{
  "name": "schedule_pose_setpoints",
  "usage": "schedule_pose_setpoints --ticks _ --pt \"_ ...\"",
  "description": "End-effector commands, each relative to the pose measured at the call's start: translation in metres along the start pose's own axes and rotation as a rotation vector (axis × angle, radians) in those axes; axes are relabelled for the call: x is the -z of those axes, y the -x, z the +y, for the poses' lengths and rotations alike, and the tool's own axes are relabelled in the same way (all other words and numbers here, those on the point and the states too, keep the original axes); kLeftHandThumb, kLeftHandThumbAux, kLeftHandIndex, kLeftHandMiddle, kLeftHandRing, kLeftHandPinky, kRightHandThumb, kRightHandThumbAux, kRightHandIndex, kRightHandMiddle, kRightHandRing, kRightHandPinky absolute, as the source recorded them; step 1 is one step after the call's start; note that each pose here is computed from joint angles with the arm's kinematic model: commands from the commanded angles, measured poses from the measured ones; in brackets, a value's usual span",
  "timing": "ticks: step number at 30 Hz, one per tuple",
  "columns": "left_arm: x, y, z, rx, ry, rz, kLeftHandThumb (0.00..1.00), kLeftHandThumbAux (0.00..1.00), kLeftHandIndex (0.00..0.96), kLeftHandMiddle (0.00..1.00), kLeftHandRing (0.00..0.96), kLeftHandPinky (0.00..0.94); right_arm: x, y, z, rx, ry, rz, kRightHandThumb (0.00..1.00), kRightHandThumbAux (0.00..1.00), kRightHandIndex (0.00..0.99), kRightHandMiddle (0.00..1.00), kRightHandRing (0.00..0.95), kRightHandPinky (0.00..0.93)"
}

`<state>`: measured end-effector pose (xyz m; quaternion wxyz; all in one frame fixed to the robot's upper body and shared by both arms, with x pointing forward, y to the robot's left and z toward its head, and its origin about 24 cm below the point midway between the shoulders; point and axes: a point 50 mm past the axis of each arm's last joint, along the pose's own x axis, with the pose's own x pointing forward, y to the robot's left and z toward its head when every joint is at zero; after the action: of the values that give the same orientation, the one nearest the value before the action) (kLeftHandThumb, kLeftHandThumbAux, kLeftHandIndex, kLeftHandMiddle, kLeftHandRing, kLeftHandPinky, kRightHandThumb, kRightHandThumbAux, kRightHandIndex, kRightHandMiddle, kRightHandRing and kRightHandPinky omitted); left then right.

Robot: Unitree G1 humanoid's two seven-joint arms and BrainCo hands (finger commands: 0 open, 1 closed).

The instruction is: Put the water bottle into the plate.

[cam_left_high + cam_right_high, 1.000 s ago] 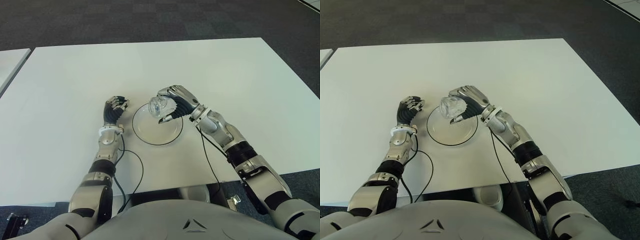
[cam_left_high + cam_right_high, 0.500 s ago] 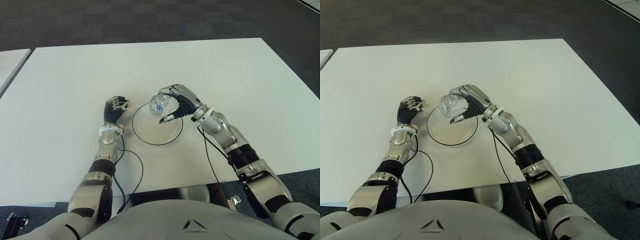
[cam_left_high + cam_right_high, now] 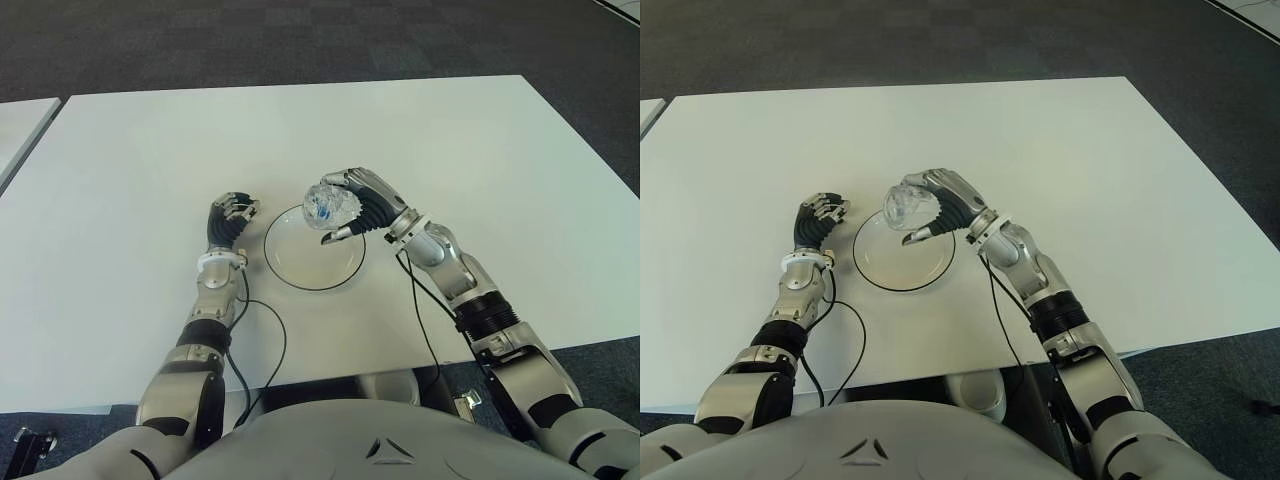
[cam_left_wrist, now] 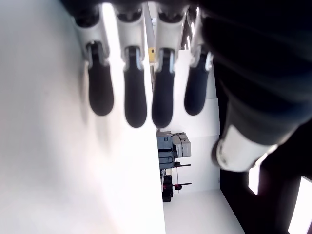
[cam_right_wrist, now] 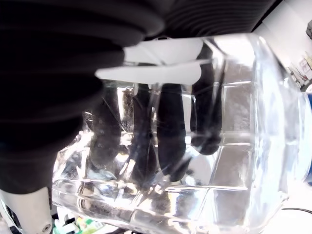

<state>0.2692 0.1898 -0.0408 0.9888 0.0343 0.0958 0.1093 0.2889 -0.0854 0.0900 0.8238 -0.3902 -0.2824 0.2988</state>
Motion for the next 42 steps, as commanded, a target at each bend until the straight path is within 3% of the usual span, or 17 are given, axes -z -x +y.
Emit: schedule_pose_setpoints --ticks 1,7,18,30,35,42 --pt "0.039 0.020 0.002 0.008 -0.024 0.204 0.698 0.726 0.418 0.455 0.474 0.492 0.001 -0.002 0.001 -0.005 -0.024 -0.021 0.241 0.727 0.175 0.181 0.199 0.250" --pt "0.041 0.019 0.003 0.006 -0.025 0.212 0.695 0.727 0.417 0.453 0.473 0.490 0.008 -0.003 0.011 -0.097 -0.023 0.003 0.184 0.718 0.142 0.135 0.151 0.215" --pt "0.041 0.021 0.003 -0.007 -0.022 0.194 0.697 0.726 0.417 0.450 0.463 0.478 0.011 -0.005 0.023 -0.293 -0.007 0.035 0.210 0.744 0.122 0.123 0.130 0.193" --pt "0.039 0.021 0.004 -0.003 -0.022 0.171 0.698 0.725 0.418 0.438 0.452 0.468 0.014 -0.008 0.038 -0.343 0.029 0.084 0.249 0.727 0.086 0.088 0.106 0.176" --pt "0.039 0.021 0.005 -0.004 -0.016 0.169 0.696 0.725 0.417 0.438 0.453 0.470 0.016 -0.010 0.045 -0.350 0.083 0.087 0.236 0.690 0.026 0.025 0.037 0.046" --pt "0.038 0.022 0.005 -0.007 -0.004 0.160 0.697 0.725 0.417 0.435 0.449 0.467 0.016 -0.011 0.048 -0.342 0.150 0.060 0.222 0.623 0.002 0.002 0.003 0.003"
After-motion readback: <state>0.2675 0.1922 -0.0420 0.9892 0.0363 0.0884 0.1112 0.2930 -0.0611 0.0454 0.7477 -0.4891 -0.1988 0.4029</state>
